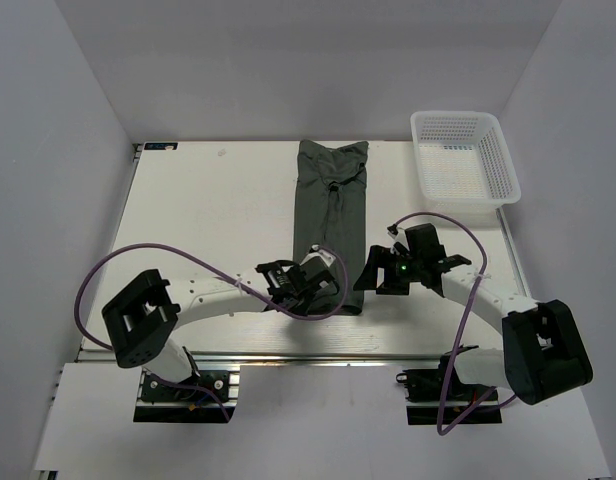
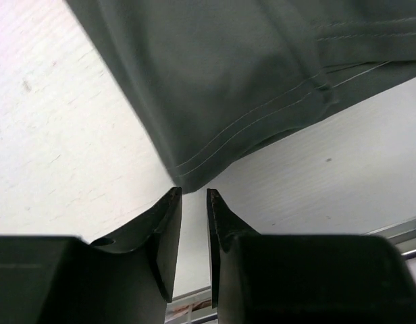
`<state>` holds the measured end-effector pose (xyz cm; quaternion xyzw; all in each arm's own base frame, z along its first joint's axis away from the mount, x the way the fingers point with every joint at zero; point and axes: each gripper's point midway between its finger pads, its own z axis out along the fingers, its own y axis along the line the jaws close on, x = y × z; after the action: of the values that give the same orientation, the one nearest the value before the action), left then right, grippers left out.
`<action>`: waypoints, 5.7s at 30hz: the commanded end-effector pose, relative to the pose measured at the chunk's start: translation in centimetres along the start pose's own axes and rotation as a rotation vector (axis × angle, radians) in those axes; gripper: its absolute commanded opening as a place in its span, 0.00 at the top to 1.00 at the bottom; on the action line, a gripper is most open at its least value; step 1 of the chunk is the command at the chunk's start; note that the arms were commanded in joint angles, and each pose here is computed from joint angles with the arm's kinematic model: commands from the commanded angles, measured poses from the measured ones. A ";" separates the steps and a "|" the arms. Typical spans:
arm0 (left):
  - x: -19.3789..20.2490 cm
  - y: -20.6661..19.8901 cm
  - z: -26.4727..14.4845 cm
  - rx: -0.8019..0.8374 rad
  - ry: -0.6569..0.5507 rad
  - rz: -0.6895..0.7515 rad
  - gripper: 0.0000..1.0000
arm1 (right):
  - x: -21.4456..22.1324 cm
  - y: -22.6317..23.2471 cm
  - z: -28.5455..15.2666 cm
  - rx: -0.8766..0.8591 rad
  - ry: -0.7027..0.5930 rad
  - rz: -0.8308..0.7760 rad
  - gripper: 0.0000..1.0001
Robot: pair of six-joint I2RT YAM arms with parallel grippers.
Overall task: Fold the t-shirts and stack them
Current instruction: Rotate the tshirt 90 degrees, then grab the bottom of the folded rectangular tshirt with both arms, then fold the folded rectangular tshirt in 1/3 of the way
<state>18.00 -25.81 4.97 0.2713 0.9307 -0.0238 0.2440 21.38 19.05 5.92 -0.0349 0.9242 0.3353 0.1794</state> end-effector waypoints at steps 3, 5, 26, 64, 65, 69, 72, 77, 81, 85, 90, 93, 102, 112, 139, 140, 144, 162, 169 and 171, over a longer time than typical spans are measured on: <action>-3.4 -2.1 -2.1 0.133 -0.134 0.011 0.67 | -0.4 0.6 0.0 -0.024 -0.012 -0.033 0.17; -3.9 -2.4 -2.7 0.150 -0.150 0.006 0.67 | -0.6 0.5 -0.2 -0.016 -0.017 -0.031 0.15; -6.9 -7.4 3.4 0.296 -0.225 0.015 0.77 | -0.2 -0.4 -2.6 0.075 -0.073 -0.023 0.10; -0.5 3.5 0.8 -0.001 -0.135 -0.392 0.00 | 3.1 0.0 1.3 0.002 0.098 0.073 0.10; -0.8 3.2 0.8 0.018 -0.142 -0.387 0.00 | 3.3 -0.2 1.4 0.007 0.102 0.090 0.10; -1.0 1.5 1.8 0.113 -0.159 -0.365 0.00 | 3.4 -0.8 1.9 0.023 0.098 0.110 0.10; -0.5 0.7 2.6 0.144 -0.134 -0.345 0.03 | 3.6 -1.3 2.3 0.043 0.111 0.131 0.17; 1.5 0.2 3.4 0.165 -0.065 -0.330 0.14 | 4.0 -0.9 2.7 0.007 0.126 0.148 0.39; 2.1 -0.7 3.0 0.240 -0.079 -0.333 0.24 | 4.7 -0.1 2.8 -0.060 0.154 0.162 0.64; 1.4 -1.9 2.0 0.335 -0.114 -0.335 0.58 | 5.0 1.0 2.8 -0.124 0.165 0.152 0.98; 0.6 -4.2 0.1 0.449 -0.107 -0.308 0.98 | 5.4 1.3 1.8 -0.125 0.140 0.129 1.00; 1.1 -4.8 -0.5 0.488 -0.079 -0.300 1.00 | 6.2 1.3 1.2 -0.109 0.135 0.118 1.00; -0.9 -3.7 -4.1 0.488 -0.160 -0.311 1.00 | 6.7 1.2 0.2 -0.076 0.094 0.098 1.00; -7.9 0.2 -2.9 0.247 -0.213 -0.402 1.00 | -2.6 5.2 0.5 -0.088 -0.038 0.043 1.00; -24.7 12.8 4.5 0.236 -0.308 -0.524 1.00 | -22.7 3.1 3.3 0.008 -0.129 0.034 1.00; -25.5 13.7 4.4 0.232 -0.331 -0.533 1.00 | -23.0 2.9 3.4 0.009 -0.129 0.034 1.00; -26.7 14.2 5.2 0.266 -0.367 -0.506 1.00 | -25.2 2.0 3.4 0.019 -0.161 0.034 1.00; -29.6 16.5 9.3 0.259 -0.388 -0.493 0.84 | -29.5 -0.5 5.7 -0.014 -0.213 0.016 1.00; -30.7 17.5 7.3 0.275 -0.418 -0.453 0.03 | -30.1 1.1 4.2 -0.078 -0.209 -0.094 0.35; -28.7 17.0 7.2 0.283 -0.398 -0.454 0.00 | -29.9 2.6 2.4 -0.088 -0.237 -0.135 0.18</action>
<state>52.82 -27.00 9.89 0.0576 0.9026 -0.2440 0.3498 50.30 20.51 10.88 -0.0110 0.9027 0.3462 0.2555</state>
